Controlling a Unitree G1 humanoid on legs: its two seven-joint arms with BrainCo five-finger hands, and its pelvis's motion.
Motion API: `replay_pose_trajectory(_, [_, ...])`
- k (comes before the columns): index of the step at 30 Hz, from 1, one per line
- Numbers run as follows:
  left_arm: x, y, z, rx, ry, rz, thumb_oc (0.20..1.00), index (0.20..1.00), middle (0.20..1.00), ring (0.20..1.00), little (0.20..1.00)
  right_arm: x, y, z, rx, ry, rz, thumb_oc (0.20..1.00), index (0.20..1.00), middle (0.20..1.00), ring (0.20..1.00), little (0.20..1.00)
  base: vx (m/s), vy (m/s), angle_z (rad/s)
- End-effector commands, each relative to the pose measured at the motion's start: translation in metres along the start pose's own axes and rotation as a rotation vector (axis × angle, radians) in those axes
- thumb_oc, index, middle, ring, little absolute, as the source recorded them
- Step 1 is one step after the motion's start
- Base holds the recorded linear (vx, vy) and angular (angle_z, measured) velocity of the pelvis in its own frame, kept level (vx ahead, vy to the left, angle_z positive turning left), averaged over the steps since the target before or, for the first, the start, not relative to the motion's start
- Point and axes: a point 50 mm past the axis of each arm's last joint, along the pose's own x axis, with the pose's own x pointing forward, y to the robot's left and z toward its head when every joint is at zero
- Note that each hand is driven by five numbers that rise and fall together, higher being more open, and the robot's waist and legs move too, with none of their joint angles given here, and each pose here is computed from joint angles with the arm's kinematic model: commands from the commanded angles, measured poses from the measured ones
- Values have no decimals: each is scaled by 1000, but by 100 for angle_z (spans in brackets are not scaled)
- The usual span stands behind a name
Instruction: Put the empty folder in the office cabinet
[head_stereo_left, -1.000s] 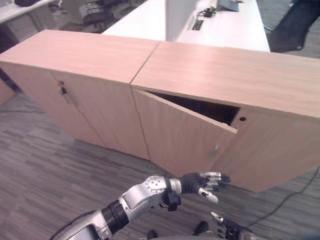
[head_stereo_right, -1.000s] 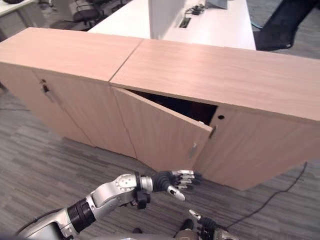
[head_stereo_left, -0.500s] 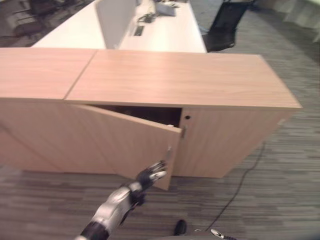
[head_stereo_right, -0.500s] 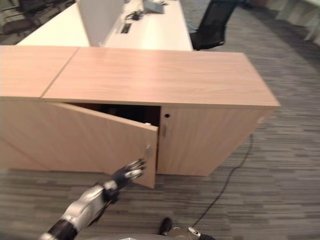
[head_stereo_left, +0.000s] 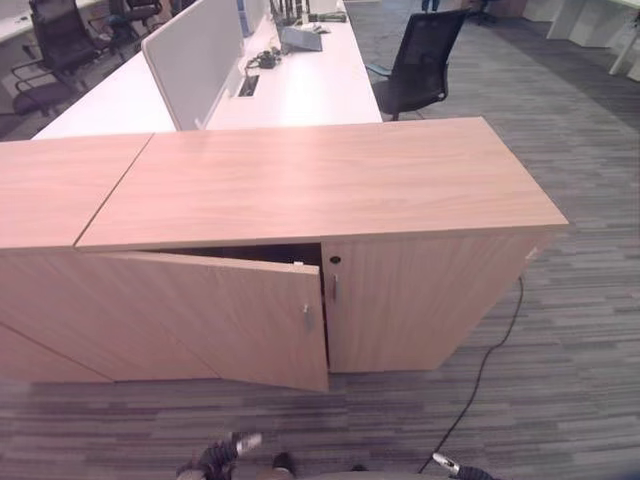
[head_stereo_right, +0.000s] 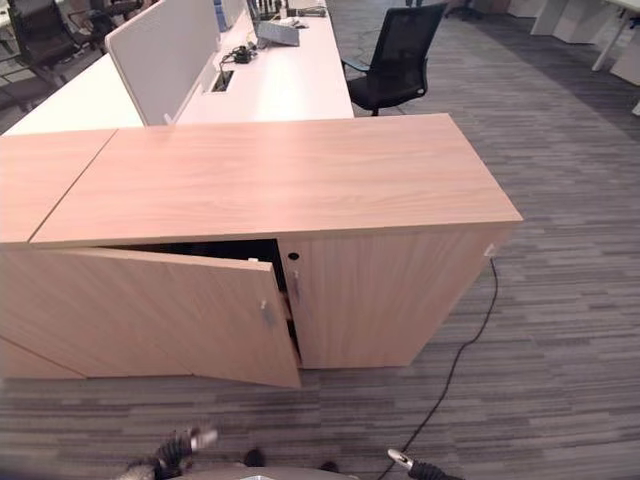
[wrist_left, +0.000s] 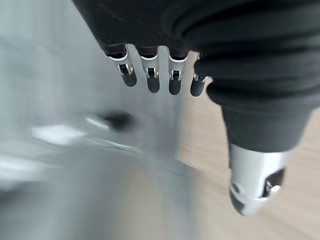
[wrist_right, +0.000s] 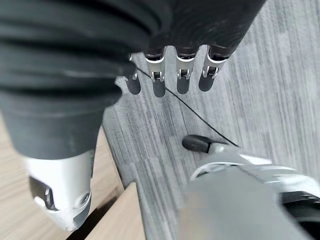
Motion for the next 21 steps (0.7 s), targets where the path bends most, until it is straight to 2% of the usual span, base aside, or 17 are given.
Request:
replay_pose_trajectory(1, [-1, 6, 11, 53, -48, 18, 1000, 1000, 1000, 1000, 1000, 3, 10, 3, -8, -9, 15, 1000, 1000, 1000, 1000, 1000, 54, 75, 6])
replay_pose_trajectory(3, [-1, 6, 2, -18, -28, 23, 1000, 1000, 1000, 1000, 1000, 3, 11, -2, -8, 3, 15, 1000, 1000, 1000, 1000, 1000, 34, 55, 8])
replay_pose_trajectory(4, [-3, 9, -9, -112, -5, 48, 1000, 1000, 1000, 1000, 1000, 3, 10, -5, -7, 9, 12, 1000, 1000, 1000, 1000, 1000, 19, 26, 14])
replay_pose_trajectory(7, [-4, 9, -16, -147, 17, 57, 1000, 1000, 1000, 1000, 1000, 3, 11, -5, -9, 8, 13, 1000, 1000, 1000, 1000, 1000, 12, 20, 6])
replay_pose_trajectory(21, [0, 1, 2, -69, -46, 48, 1000, 1000, 1000, 1000, 1000, 4, 18, -12, -57, 16, 10, 1000, 1000, 1000, 1000, 1000, -9, 4, 0])
